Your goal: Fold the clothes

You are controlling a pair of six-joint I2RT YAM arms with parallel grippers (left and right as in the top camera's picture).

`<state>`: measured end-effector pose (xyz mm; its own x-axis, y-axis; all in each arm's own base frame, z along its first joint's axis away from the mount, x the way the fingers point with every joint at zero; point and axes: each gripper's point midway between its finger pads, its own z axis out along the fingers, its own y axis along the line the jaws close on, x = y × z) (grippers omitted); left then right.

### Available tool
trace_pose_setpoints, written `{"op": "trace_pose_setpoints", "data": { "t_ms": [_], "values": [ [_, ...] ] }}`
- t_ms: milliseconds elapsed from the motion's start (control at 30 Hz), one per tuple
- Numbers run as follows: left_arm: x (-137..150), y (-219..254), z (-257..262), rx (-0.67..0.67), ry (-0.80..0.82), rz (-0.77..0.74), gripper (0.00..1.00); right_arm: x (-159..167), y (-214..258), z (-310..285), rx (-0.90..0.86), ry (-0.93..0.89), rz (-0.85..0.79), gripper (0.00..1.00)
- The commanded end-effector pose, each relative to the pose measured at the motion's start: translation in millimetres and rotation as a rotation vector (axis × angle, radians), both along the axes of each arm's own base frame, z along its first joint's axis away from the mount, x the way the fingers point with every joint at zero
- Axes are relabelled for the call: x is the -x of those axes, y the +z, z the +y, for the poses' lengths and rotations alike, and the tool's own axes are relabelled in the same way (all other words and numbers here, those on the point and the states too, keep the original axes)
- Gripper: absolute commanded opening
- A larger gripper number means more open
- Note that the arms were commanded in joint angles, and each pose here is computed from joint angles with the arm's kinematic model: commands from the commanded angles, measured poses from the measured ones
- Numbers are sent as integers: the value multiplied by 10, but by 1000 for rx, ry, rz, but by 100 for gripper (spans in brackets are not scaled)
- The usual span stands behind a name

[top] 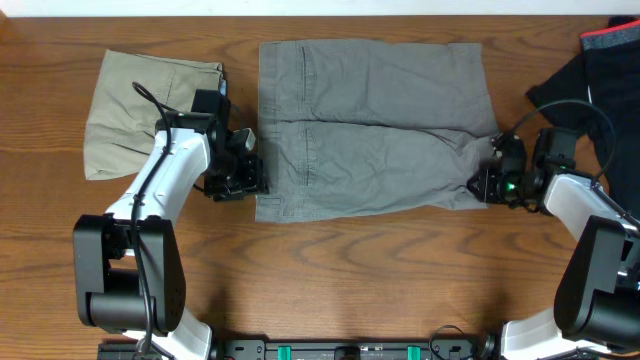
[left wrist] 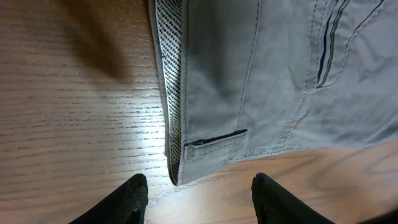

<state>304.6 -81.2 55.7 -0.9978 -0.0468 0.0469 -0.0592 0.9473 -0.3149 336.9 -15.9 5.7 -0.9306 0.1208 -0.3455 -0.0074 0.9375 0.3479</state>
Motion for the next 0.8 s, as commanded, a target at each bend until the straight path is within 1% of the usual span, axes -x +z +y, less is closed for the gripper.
{"op": "trace_pose_setpoints", "data": {
  "t_ms": [0, 100, 133, 167, 233, 333, 433, 467, 533, 600, 633, 733, 767],
  "values": [
    [18, -41, -5, 4, -12, 11, 56, 3, 20, -74, -2, -50, 7, 10],
    [15, -42, -5, 4, -12, 9, 56, -32, 156, -135, -9, -96, -11, 1],
    [16, -41, -5, 4, -12, 10, 56, -38, 217, -152, -10, -110, -18, 1],
    [18, -41, -5, 4, -12, 11, 54, -42, 303, -171, -13, -128, -26, 1],
    [18, -41, -5, 4, -12, 11, 45, -38, 514, -199, -18, -163, -48, 1],
    [16, -43, 2, 1, -18, 8, 42, -6, 861, -198, -23, -197, -87, 1],
    [19, -43, 2, 1, -33, 4, 32, 103, 1225, -163, -26, -218, -121, 1],
    [23, -43, 2, 1, -33, 6, 25, 160, 1331, -146, -29, -228, -128, 1],
    [36, -43, 4, 1, -33, 11, 14, 278, 1517, -111, -24, -229, -148, 1],
    [56, -42, 5, 0, -33, 20, 8, 388, 1643, -80, -20, -234, -164, 1],
    [66, -42, 6, 0, -34, 24, 7, 443, 1682, -67, -25, -250, -161, 1],
    [110, -40, 9, -1, -41, 40, 8, 624, 1720, -45, -35, -307, -121, 1],
    [136, -38, 10, -1, -41, 51, 16, 697, 1707, -55, -29, -332, -96, 1]
  ]
}}
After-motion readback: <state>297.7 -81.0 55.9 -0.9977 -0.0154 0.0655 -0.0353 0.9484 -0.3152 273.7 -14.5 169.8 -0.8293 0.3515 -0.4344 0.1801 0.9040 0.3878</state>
